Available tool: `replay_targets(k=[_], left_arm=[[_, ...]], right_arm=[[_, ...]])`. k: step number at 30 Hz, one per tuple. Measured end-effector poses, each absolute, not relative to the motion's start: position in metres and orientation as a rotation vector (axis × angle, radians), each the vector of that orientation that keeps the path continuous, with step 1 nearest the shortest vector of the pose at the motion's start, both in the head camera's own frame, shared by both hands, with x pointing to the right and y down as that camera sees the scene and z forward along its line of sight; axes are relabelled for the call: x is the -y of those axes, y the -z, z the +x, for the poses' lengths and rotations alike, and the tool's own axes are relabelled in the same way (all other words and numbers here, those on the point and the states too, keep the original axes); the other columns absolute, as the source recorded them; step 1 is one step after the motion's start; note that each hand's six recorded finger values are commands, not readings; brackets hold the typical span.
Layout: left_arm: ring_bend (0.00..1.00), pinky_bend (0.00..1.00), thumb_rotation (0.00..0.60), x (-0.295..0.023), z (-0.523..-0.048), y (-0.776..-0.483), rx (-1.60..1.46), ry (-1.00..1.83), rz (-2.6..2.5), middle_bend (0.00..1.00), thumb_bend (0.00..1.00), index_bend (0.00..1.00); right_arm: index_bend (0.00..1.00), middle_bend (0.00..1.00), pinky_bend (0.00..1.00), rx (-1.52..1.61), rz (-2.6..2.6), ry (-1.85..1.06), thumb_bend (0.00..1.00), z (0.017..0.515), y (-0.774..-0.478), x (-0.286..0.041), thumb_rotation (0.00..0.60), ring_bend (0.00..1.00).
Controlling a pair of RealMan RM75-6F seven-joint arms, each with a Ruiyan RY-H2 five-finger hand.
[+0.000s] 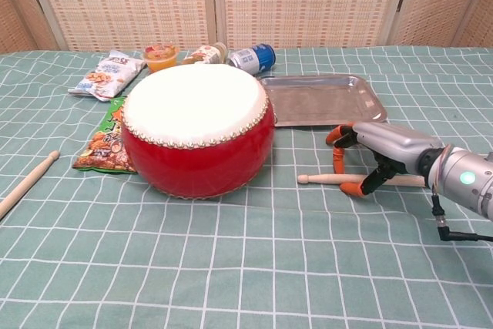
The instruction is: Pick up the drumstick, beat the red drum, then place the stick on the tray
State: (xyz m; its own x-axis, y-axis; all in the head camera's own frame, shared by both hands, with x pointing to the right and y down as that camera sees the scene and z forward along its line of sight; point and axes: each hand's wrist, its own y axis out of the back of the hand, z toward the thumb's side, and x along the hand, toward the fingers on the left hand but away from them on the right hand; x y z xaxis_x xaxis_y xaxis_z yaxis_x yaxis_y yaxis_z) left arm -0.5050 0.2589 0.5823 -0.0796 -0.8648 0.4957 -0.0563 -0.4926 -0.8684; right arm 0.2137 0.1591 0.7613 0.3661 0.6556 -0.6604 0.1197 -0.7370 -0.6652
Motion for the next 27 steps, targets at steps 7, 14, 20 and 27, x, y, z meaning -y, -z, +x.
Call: replay_targets(k=[7,14,20,27], left_arm=[[0.02,0.07,0.600,-0.259,-0.506,-0.579,-1.015,1.637,-1.556,0.03,0.26,0.04],[0.02,0.07,0.600,-0.257,-0.498,-0.575,-1.003,1.610,-1.565,0.03,0.26,0.04],[0.02,0.07,0.600,-0.256,-0.491,-0.572,-0.990,1.595,-1.572,0.03,0.26,0.04],[0.02,0.07,0.600,-0.255,-0.489,-0.568,-0.983,1.593,-1.569,0.03,0.26,0.04]], right_arm=[[0.64,0.12,0.14,0.849,-2.183,-1.311,0.39,0.224,-0.737,-0.150,0.600,0.04],[0.66,0.15,0.14,1.213,-2.352,-1.222,0.40,0.248,-0.711,-0.137,0.600,0.06],[0.65,0.17,0.14,1.636,-2.536,-1.079,0.40,0.273,-0.702,-0.128,0.600,0.08],[0.62,0.19,0.15,2.005,-2.770,-0.833,0.40,0.291,-0.704,-0.126,0.600,0.11]])
